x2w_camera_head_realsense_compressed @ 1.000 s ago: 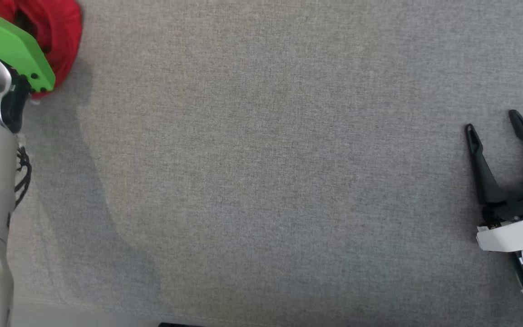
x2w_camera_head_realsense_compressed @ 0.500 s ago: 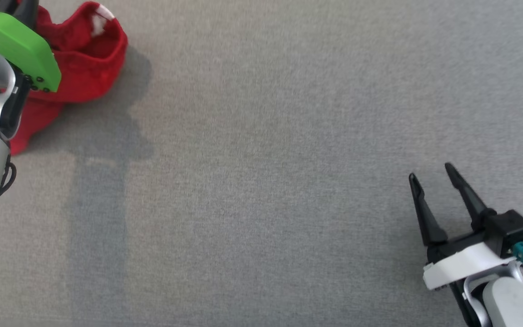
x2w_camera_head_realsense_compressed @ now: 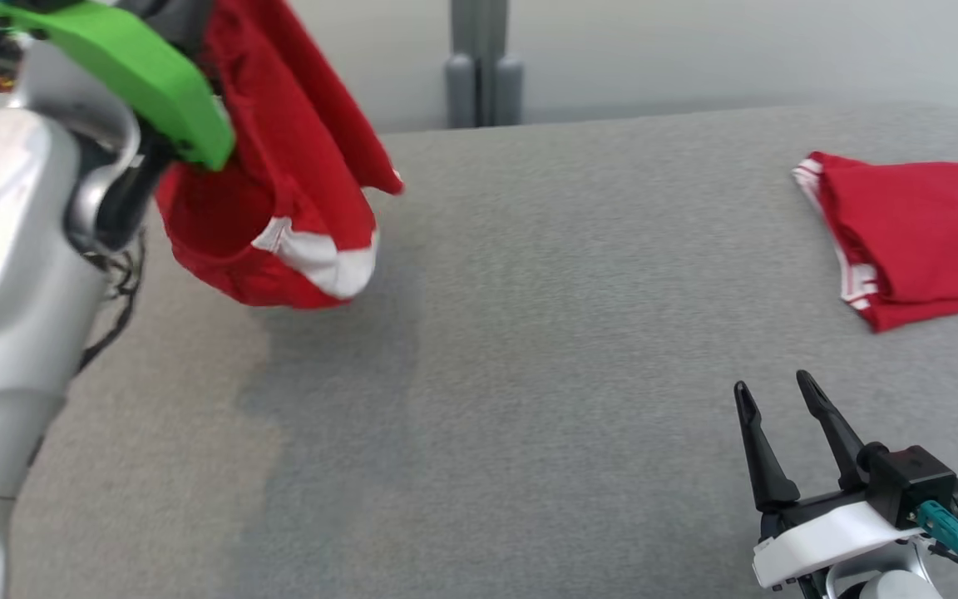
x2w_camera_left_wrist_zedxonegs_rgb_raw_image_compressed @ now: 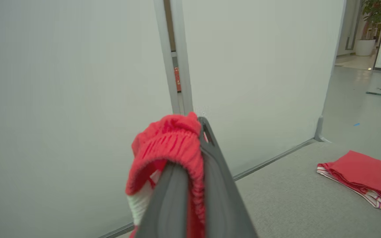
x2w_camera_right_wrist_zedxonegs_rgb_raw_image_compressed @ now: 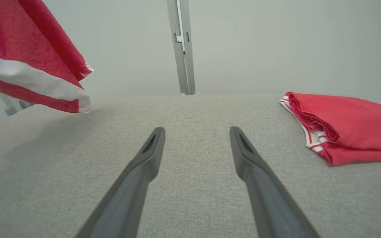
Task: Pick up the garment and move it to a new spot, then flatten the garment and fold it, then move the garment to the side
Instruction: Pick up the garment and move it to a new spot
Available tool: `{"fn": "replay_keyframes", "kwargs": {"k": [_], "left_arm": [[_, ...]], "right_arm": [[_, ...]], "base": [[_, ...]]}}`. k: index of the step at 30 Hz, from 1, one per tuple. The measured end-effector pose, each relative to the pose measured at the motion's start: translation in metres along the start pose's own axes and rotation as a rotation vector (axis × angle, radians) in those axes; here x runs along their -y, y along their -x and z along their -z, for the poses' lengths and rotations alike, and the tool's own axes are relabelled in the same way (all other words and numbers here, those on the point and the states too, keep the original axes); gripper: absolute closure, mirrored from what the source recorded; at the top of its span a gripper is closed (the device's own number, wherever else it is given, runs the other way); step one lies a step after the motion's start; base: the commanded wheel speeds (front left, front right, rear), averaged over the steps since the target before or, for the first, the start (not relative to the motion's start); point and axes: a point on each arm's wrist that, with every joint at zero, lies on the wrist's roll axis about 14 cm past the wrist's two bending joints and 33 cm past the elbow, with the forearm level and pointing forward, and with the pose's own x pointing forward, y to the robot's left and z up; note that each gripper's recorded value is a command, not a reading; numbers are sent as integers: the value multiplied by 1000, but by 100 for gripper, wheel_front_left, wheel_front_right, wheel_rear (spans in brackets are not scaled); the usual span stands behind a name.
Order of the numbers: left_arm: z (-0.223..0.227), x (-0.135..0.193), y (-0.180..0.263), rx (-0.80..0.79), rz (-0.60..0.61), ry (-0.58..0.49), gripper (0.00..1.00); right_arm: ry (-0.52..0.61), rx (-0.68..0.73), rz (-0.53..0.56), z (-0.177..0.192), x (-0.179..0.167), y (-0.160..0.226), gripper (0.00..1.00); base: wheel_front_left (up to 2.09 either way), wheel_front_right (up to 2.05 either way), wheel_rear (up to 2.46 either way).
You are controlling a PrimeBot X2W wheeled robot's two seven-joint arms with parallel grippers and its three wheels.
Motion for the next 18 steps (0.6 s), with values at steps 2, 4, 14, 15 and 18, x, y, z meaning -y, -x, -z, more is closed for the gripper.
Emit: {"fn": "replay_keyframes", "kwargs": {"k": [2, 4, 14, 15, 18], "left_arm": [[-12, 33, -11, 28, 74, 35, 100], [-21, 65, -18, 44, 144, 66, 100], [35, 149, -21, -97, 279, 168, 100], [48, 151, -19, -122, 277, 191, 100], [98, 152, -9, -212, 243, 247, 100]], "right_arm": [[2, 17, 35, -6, 8, 10, 0], [5, 41, 71, -14, 17, 20, 0], [13, 102, 193, -33, 45, 57, 0], [15, 98, 199, -32, 46, 59, 0], [13, 77, 216, -25, 50, 62, 0]], "base": [[0, 0, 0], [0, 0, 0], [0, 0, 0], [0, 0, 0], [0, 0, 0]]}}
